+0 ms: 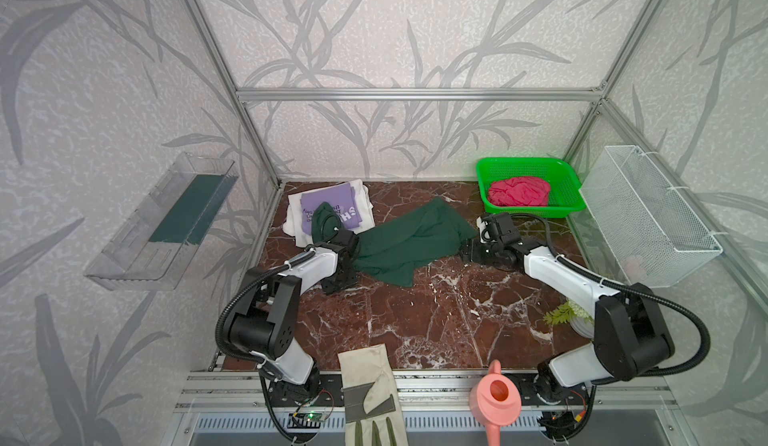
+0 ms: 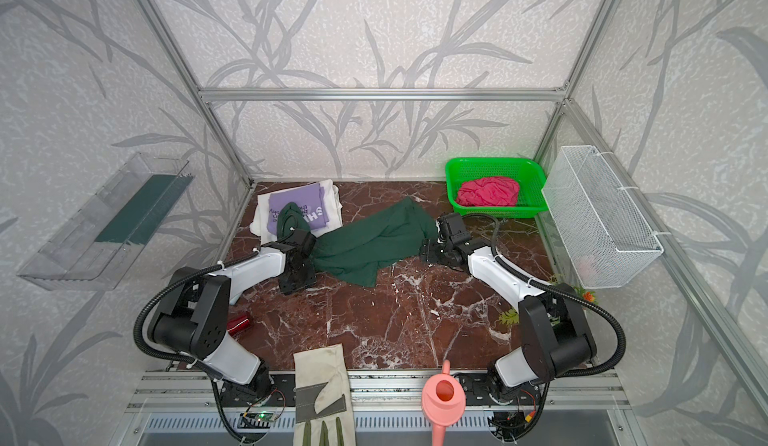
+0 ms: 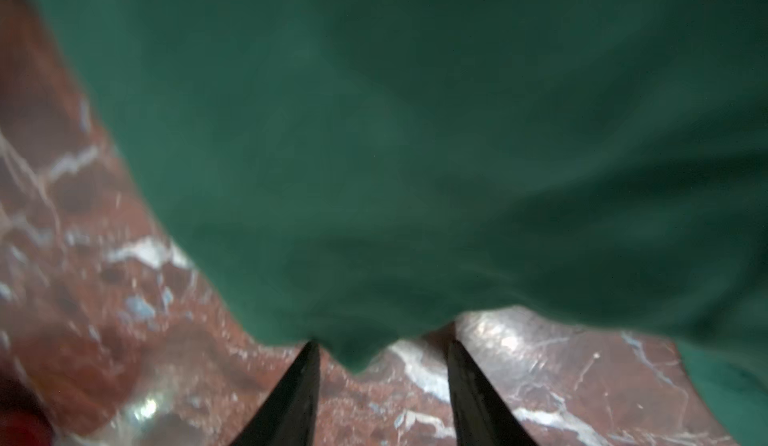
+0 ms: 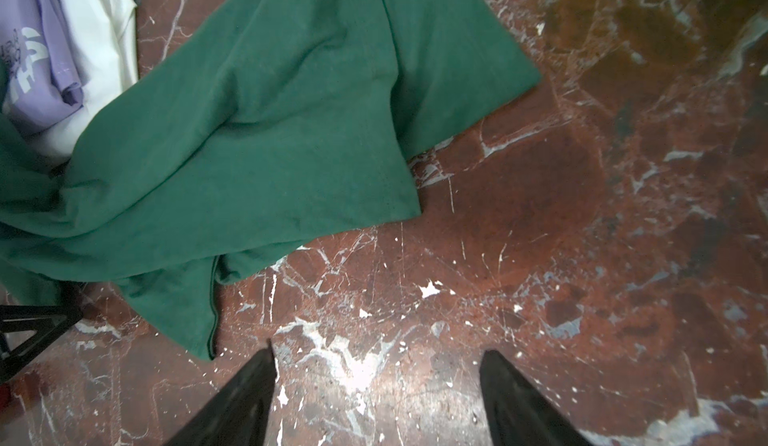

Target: Fold and stack the t-shirts

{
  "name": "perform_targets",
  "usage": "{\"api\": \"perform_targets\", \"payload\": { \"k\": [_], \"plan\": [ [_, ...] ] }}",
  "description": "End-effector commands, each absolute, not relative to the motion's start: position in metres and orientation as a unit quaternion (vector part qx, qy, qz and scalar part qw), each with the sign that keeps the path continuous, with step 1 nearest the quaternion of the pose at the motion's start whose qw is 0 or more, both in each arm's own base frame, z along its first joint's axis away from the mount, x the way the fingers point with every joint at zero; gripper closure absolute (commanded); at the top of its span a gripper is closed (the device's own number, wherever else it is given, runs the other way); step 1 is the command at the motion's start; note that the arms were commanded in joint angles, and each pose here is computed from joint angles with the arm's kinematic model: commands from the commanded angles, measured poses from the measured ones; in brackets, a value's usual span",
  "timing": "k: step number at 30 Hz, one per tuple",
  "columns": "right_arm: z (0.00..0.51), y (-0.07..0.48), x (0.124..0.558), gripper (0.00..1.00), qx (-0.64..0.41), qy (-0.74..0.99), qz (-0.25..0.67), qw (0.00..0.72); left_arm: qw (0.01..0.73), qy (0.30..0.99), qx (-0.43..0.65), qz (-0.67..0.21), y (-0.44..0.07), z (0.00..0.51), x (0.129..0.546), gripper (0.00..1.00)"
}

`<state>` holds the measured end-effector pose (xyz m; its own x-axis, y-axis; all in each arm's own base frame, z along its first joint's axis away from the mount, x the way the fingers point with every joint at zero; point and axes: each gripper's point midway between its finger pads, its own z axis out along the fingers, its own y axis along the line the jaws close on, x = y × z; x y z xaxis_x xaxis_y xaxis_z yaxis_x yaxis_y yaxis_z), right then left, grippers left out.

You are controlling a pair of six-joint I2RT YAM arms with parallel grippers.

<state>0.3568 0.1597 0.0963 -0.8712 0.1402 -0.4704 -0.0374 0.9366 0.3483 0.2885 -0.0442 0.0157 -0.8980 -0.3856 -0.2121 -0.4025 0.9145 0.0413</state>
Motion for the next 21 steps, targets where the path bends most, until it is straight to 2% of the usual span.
{"api": "perform_targets", "payload": {
  "k": [1,4,8,12,14,19,20,21],
  "plan": [
    [0.093,0.163,0.379,0.25,0.024,0.949,0.174,0.260,0.080,0.975,-0.204,0.043,-0.045,0.004,0.283,0.72],
    [0.082,0.169,0.392,0.27,0.017,0.953,0.173,0.247,0.076,0.975,-0.205,0.037,-0.046,0.006,0.279,0.89],
    [0.055,0.177,0.406,0.37,0.016,0.961,0.167,0.220,0.083,0.974,-0.208,0.029,-0.047,0.016,0.272,1.00],
    [0.036,0.178,0.413,0.41,0.021,0.965,0.162,0.207,0.093,0.974,-0.207,0.019,-0.047,0.032,0.265,1.00],
    [0.030,0.178,0.413,0.46,0.022,0.966,0.158,0.205,0.100,0.973,-0.206,0.012,-0.047,0.041,0.262,1.00],
    [0.017,0.175,0.416,0.62,0.024,0.968,0.146,0.204,0.118,0.973,-0.198,-0.009,-0.051,0.064,0.260,1.00],
    [0.016,0.175,0.417,0.68,0.023,0.968,0.147,0.204,0.120,0.973,-0.196,-0.012,-0.052,0.067,0.259,1.00],
    [0.015,0.176,0.417,0.77,0.021,0.968,0.149,0.203,0.123,0.973,-0.195,-0.014,-0.052,0.072,0.260,1.00]
  ]
}}
